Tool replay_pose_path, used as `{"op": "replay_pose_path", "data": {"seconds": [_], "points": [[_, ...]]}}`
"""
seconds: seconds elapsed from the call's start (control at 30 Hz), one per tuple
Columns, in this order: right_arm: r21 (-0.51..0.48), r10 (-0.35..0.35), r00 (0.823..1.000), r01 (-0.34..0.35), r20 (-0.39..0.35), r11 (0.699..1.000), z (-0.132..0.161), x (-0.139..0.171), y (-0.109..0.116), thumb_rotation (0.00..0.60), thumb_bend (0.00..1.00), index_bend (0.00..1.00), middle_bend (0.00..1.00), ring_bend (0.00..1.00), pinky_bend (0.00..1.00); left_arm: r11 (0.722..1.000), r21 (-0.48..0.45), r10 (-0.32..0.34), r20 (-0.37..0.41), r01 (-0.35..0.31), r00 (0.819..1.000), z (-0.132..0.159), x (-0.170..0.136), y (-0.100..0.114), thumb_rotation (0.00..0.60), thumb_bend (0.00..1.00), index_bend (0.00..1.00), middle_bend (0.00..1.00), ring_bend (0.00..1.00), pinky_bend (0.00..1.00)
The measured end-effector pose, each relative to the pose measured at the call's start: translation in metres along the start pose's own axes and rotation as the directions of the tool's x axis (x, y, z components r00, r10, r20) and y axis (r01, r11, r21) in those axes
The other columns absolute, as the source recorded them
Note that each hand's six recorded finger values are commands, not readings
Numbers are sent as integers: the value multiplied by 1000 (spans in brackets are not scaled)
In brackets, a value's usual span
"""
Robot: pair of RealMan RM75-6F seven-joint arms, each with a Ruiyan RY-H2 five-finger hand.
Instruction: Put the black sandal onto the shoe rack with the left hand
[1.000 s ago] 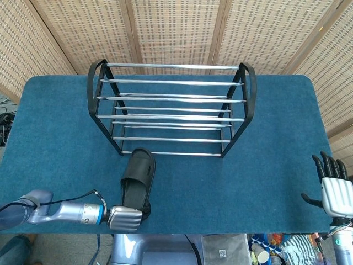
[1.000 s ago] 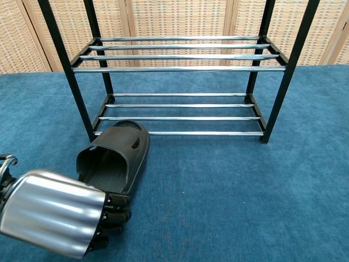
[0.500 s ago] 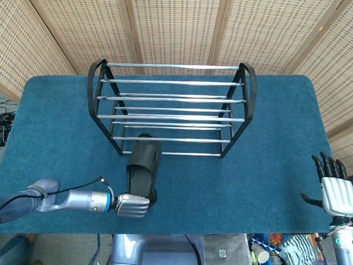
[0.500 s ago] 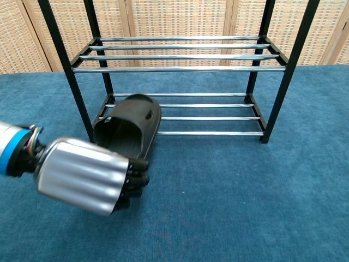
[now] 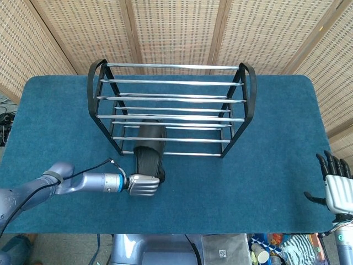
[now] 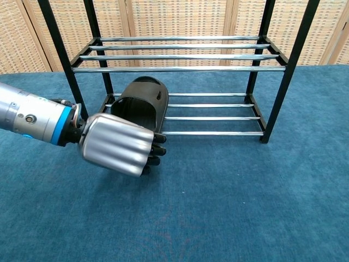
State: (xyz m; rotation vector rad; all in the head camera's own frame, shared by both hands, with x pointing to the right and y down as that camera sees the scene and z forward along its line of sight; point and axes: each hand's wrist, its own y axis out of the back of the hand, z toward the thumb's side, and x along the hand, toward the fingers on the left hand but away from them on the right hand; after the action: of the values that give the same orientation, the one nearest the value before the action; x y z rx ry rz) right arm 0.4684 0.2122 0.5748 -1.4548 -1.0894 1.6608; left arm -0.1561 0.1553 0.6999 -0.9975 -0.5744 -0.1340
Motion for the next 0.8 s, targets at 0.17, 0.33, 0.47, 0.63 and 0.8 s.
{"op": "replay_pose_path", "data": {"seconds": [0.17, 0.33, 0.47, 0.63, 0.8], "points": [[0, 7, 1000, -7, 13, 1000, -3, -3, -1, 600, 0, 0, 0, 0, 0, 1000, -9, -22, 4, 22, 1000, -3, 4, -14, 600, 142, 711, 665, 569, 466], [5, 15, 1000, -15, 16, 1000, -3, -4, -4, 600, 0, 0, 0, 0, 0, 1000, -10, -28, 5, 28, 1000, -8, 6, -23, 600, 142, 711, 665, 569, 466], [9, 19, 1000, -19, 19, 1000, -3, -4, -5, 600, 0, 0, 0, 0, 0, 1000, -11, -29, 10, 29, 1000, -14, 7, -27, 600, 142, 711, 665, 569, 466], [10, 17, 999, -17, 32, 1000, -6, -5, -5, 600, 0, 0, 0, 0, 0, 999, -9, -47, 13, 48, 999, -21, 5, -35, 600, 141, 711, 665, 569, 465], [12, 21, 999, -22, 38, 1000, -7, -5, -6, 600, 0, 0, 0, 0, 0, 998, -12, -64, 11, 64, 998, -24, 1, -43, 600, 141, 711, 663, 569, 466]]}}
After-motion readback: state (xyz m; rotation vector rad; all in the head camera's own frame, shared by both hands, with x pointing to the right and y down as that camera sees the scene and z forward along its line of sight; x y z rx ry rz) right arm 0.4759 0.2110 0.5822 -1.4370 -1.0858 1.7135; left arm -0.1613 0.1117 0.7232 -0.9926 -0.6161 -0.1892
